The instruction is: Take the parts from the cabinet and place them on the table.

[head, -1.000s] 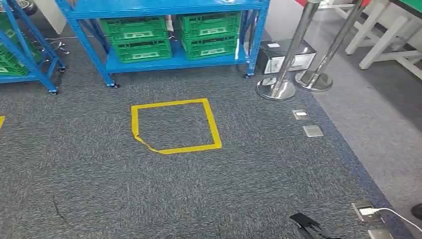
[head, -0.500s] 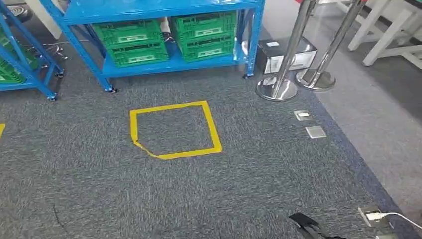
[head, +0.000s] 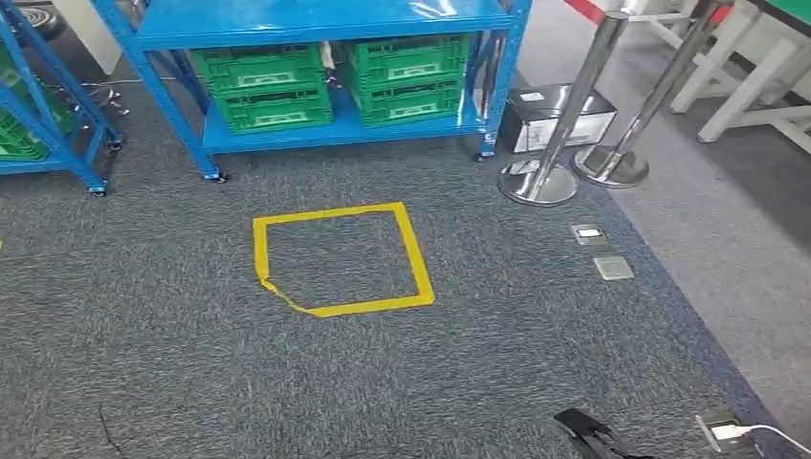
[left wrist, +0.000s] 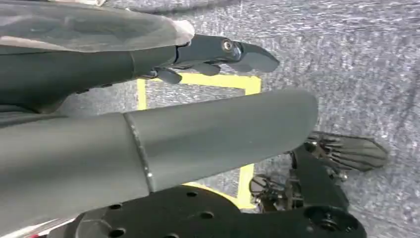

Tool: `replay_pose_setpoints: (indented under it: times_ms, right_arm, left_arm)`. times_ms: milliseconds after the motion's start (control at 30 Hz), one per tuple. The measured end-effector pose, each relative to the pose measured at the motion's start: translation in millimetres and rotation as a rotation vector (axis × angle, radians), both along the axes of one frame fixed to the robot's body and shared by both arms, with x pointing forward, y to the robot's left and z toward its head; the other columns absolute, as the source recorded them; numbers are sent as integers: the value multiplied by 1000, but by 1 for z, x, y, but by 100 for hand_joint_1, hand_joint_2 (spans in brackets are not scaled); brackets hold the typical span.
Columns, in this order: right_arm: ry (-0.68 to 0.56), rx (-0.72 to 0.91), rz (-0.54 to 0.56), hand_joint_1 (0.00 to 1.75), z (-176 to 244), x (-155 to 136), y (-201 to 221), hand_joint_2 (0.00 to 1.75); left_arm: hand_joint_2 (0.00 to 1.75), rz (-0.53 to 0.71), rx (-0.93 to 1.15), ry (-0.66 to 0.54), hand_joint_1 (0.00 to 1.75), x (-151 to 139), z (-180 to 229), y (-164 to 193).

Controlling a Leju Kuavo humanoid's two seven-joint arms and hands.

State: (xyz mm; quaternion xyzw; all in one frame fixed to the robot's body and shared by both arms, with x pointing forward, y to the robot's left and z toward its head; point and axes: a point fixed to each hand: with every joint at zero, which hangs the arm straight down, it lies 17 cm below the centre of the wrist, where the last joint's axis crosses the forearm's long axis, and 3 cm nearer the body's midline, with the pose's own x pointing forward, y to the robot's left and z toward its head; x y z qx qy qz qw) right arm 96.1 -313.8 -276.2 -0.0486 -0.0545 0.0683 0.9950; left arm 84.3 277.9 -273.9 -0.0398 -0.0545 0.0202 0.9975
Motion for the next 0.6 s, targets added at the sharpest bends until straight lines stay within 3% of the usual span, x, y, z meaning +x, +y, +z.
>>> replay_pose_setpoints:
  times_ms: [600]
  right_arm:
    - [6, 2, 5, 0, 0, -3, 1, 0]
  left_arm:
    - [0, 1, -2, 2, 0, -2, 0, -1]
